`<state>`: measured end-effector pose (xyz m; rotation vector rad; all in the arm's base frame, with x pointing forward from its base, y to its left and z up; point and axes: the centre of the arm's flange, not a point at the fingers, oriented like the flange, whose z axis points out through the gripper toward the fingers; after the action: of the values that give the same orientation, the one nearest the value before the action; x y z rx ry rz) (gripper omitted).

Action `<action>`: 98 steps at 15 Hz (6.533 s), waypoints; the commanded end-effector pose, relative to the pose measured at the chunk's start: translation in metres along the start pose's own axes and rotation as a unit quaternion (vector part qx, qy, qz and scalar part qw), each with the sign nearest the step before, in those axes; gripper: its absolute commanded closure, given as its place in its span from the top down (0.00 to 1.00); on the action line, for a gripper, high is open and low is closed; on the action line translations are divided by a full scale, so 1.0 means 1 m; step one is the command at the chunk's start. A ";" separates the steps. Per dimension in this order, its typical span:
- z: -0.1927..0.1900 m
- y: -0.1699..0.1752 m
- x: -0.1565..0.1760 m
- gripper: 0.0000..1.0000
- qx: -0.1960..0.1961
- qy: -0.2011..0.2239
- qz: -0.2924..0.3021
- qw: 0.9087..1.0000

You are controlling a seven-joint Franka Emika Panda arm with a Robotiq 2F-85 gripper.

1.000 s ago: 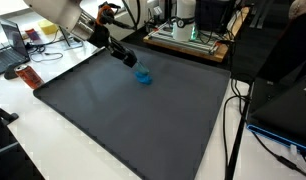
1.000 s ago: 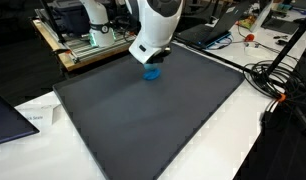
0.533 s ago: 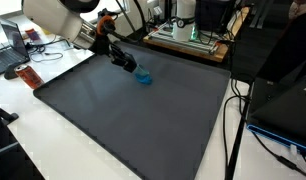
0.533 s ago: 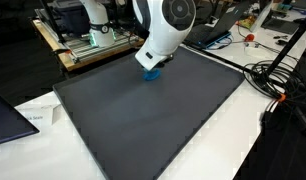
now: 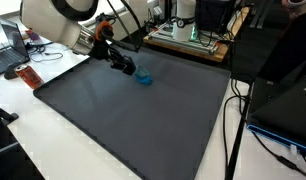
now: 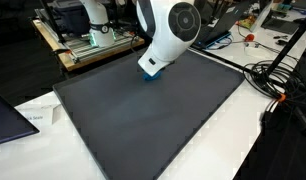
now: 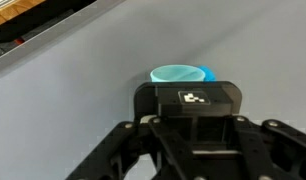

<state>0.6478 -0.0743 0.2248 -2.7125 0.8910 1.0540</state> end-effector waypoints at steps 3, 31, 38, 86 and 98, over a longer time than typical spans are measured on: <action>0.020 -0.010 0.050 0.22 -0.011 0.023 0.007 1.000; 0.014 0.013 -0.017 0.22 -0.029 0.026 -0.026 0.999; -0.003 0.038 -0.052 0.22 -0.005 0.076 -0.017 0.997; 0.025 -0.089 -0.172 0.22 -0.076 0.394 0.266 0.877; 0.049 -0.142 -0.170 0.22 -0.124 0.450 0.376 0.800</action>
<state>0.5856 0.1294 0.2837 -3.0994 2.1171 -0.2122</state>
